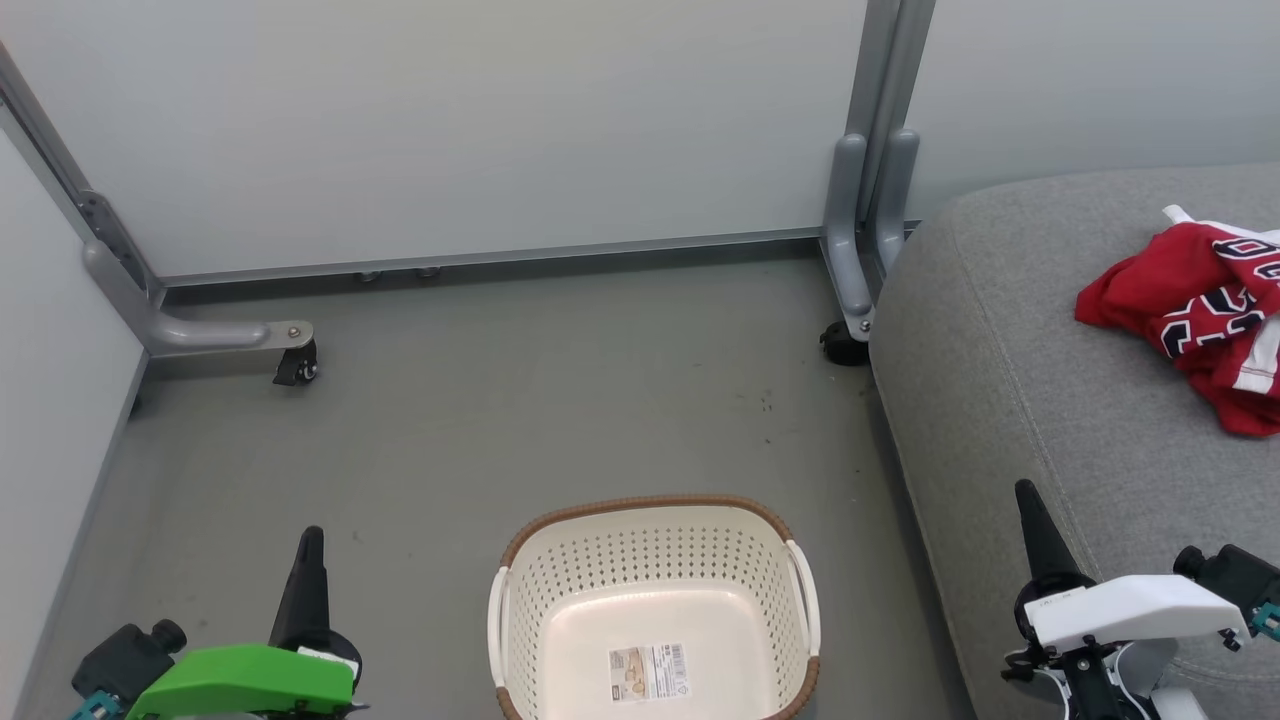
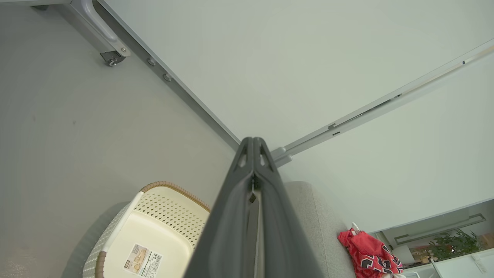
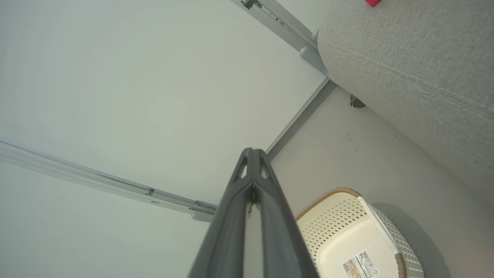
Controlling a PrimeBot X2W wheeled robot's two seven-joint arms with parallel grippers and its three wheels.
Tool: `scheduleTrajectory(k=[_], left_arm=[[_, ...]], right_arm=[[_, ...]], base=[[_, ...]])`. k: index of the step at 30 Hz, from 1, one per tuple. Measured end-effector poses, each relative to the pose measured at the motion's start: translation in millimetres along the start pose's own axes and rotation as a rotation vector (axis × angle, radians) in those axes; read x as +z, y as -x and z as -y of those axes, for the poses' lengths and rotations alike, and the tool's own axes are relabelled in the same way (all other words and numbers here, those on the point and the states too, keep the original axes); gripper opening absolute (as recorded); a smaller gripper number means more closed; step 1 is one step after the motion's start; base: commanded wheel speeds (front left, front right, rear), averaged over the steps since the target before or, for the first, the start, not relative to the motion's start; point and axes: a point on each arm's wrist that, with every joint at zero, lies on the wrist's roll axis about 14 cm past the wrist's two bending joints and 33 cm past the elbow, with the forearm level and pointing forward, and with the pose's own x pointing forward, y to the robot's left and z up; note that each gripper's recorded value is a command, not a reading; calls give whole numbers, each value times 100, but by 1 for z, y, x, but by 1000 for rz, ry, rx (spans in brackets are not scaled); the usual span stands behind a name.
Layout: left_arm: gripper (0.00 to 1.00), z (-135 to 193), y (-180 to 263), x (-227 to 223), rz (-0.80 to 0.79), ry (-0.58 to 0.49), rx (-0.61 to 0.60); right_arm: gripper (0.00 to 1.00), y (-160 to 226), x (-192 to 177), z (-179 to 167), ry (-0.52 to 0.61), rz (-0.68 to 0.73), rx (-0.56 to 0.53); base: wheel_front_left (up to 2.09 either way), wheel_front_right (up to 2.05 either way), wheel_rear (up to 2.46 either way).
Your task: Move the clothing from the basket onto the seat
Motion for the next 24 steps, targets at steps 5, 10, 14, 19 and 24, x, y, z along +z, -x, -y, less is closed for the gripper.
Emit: scheduleTrajectory(k=[5,10,14,19,24], left_arm=[[0,-1,-2,2,0,55,2],[0,0,-5,5,2,108,1],[0,0,-7,6,1,148,2],[0,2,-10,9,5,196,-5],[0,1,-11,11,8,246,-5]], right_arm=[[0,-3,2,-1,-54,2,1],[0,-4,3,1,-107,1,-6],[0,-6,5,1,-148,3,-5],[0,-8,7,0,-195,4,-5],[0,-9,7,2,-242,3,-8]], base=[[0,0,0],[0,0,0],[0,0,0],[0,0,0],[0,0,0]])
